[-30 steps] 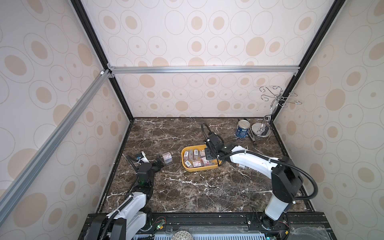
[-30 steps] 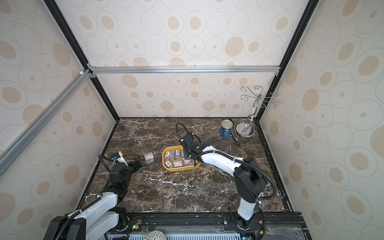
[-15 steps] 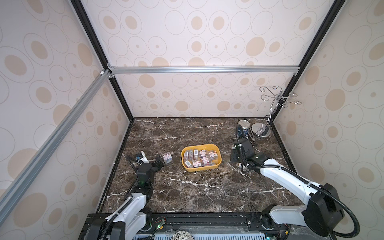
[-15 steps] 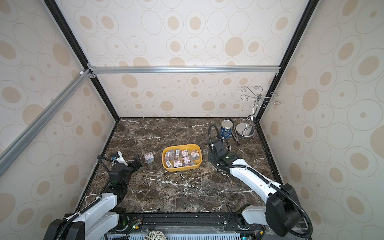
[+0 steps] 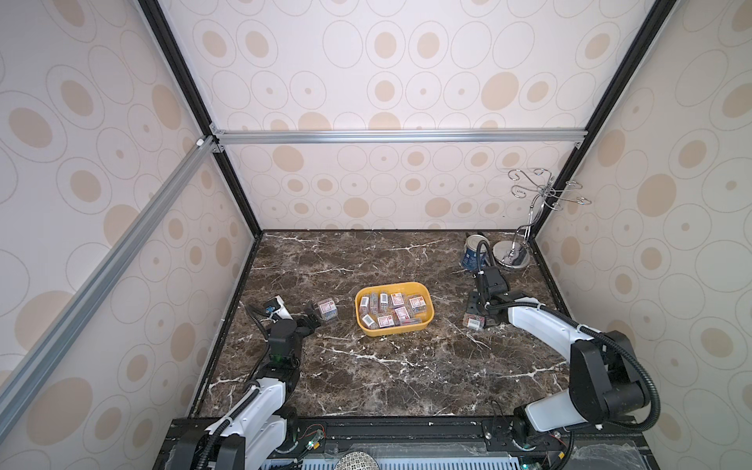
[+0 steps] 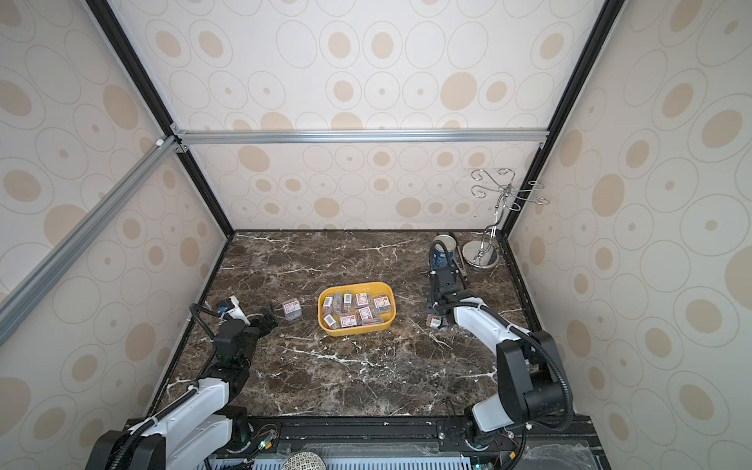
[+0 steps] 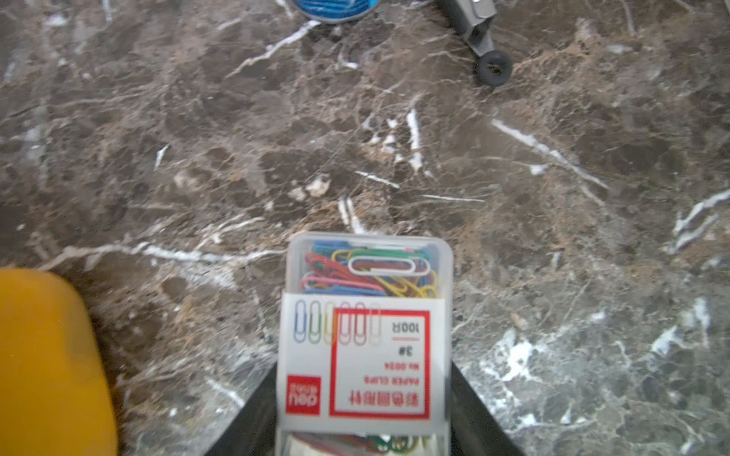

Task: Take the paper clips out of the storage box
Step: Place the boxed paper clips at the center of the board.

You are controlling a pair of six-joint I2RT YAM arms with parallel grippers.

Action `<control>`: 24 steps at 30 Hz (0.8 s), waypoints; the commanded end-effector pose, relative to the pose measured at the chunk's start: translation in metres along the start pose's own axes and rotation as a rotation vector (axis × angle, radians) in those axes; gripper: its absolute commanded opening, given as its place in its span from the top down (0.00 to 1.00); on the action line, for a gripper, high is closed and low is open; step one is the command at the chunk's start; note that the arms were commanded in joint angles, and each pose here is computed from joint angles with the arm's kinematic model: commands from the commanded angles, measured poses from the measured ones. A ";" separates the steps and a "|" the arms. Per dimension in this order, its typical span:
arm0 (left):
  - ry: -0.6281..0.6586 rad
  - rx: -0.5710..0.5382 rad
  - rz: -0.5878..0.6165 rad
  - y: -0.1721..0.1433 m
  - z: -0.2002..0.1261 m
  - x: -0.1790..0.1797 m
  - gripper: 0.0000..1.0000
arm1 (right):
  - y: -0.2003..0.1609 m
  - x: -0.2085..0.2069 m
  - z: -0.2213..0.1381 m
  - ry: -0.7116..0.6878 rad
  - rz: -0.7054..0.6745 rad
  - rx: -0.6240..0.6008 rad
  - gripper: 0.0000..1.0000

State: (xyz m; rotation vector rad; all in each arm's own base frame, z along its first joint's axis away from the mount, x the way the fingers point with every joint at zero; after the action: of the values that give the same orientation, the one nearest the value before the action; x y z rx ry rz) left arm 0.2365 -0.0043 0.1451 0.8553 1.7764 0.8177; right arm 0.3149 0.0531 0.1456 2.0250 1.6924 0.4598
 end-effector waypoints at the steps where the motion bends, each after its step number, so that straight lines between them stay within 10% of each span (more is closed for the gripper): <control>1: 0.001 -0.019 -0.006 0.004 -0.001 -0.002 0.00 | 0.013 -0.008 0.009 -0.019 0.016 0.001 0.47; 24: 0.004 -0.013 -0.003 0.004 0.000 -0.003 0.00 | 0.034 0.007 0.069 0.014 -0.012 0.194 0.48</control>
State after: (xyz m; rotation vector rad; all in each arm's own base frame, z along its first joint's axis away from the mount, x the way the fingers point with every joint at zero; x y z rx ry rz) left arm 0.2365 -0.0041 0.1451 0.8544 1.7770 0.8191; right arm 0.3785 0.0451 0.1067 2.1374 1.7866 0.3477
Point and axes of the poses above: each gripper's point midway between its finger pads, its own z axis out along the fingers, its own x axis along the line the jaws close on, y = z × x, the point moved 8 cm from there along -z, back along the fingers, and after that the axes turned 7 degrees about -z, right-handed, at the moved point
